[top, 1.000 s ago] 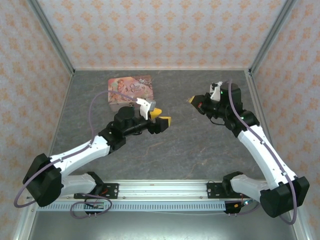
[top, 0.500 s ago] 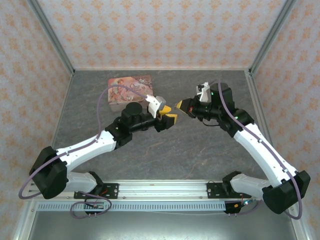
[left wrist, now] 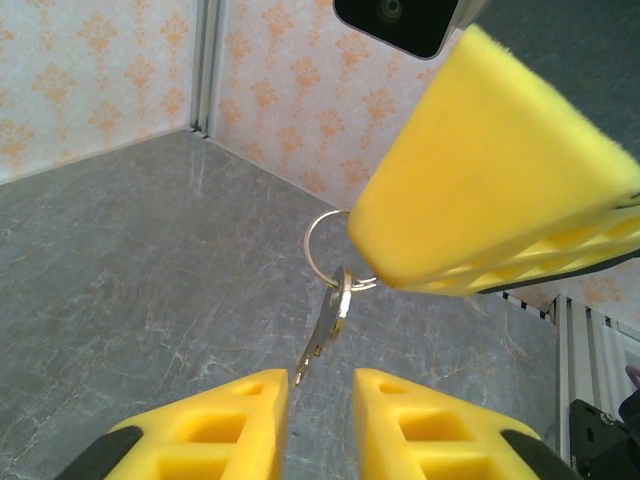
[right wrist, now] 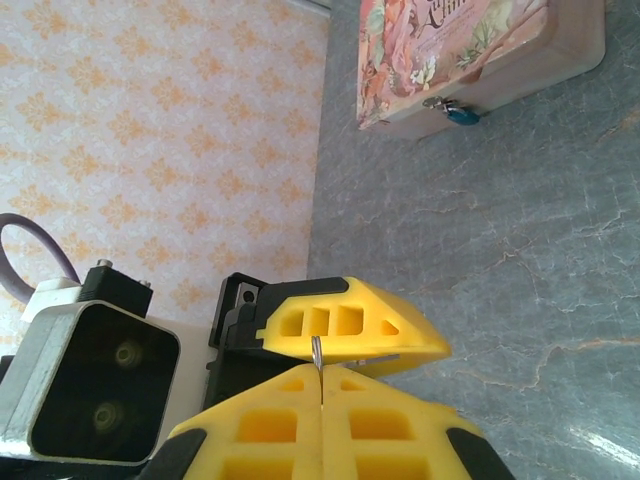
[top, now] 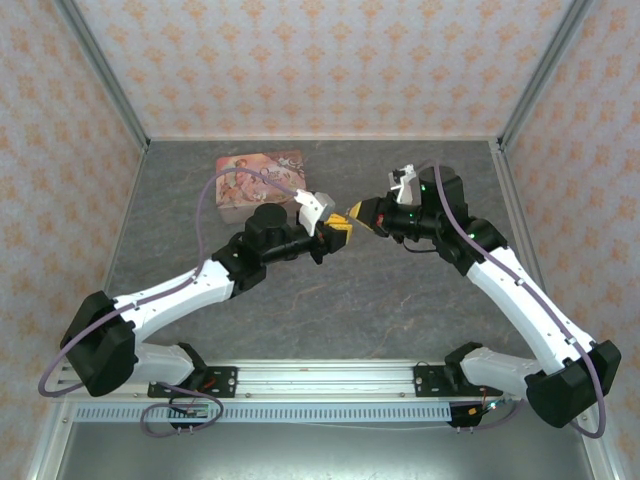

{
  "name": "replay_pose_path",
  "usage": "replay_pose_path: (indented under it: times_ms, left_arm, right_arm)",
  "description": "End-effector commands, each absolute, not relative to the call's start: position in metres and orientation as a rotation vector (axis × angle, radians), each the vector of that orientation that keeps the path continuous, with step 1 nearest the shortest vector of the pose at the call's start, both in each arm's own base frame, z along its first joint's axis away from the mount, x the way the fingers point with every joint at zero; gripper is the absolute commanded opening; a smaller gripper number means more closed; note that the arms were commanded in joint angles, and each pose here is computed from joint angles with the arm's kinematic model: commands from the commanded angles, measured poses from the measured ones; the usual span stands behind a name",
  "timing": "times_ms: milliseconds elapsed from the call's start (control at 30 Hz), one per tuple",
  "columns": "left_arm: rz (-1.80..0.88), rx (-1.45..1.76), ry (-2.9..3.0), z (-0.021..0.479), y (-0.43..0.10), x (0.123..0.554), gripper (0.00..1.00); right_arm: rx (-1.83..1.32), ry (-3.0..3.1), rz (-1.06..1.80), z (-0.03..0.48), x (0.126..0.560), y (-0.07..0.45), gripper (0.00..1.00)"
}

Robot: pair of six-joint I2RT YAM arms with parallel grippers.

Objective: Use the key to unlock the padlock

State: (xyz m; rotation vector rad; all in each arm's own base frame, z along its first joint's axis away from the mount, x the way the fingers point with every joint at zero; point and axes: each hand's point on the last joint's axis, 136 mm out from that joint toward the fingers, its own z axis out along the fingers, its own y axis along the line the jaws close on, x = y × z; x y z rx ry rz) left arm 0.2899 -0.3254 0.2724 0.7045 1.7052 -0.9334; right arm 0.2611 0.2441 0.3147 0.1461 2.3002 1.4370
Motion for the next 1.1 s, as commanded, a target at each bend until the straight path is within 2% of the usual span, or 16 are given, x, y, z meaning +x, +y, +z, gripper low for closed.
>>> replay_pose_path:
  times_ms: [0,133,533,600,800,967,1067]
  left_arm:
    - [-0.918,0.712,1.656,0.289,-0.329,0.292,0.2]
    - [-0.91,0.706,1.658,0.288,-0.328,0.294,0.18]
    - [-0.887,0.692,1.66,0.288,-0.327,0.298,0.22]
    - [-0.885,0.694,1.658,0.288,-0.327,0.298,0.19]
    - [-0.847,0.7,1.66,0.286,-0.322,0.298,0.0]
    - [-0.742,0.72,1.657,0.284,-0.31,0.299,0.0]
    - [-0.661,0.748,1.656,0.283,-0.302,0.299,0.0]
  right_arm:
    - [0.1,2.241,1.491,0.334,0.257,0.249,0.0]
    - [0.099,2.248,1.493,0.332,0.257,0.249,0.0]
    - [0.086,2.266,1.501,0.326,0.254,0.254,0.0]
    - [0.085,2.265,1.501,0.326,0.254,0.255,0.0]
    - [0.088,2.265,1.496,0.326,0.254,0.254,0.0]
    - [0.085,2.278,1.46,0.324,0.251,0.249,0.0]
    - [0.091,2.28,1.429,0.323,0.25,0.245,0.07]
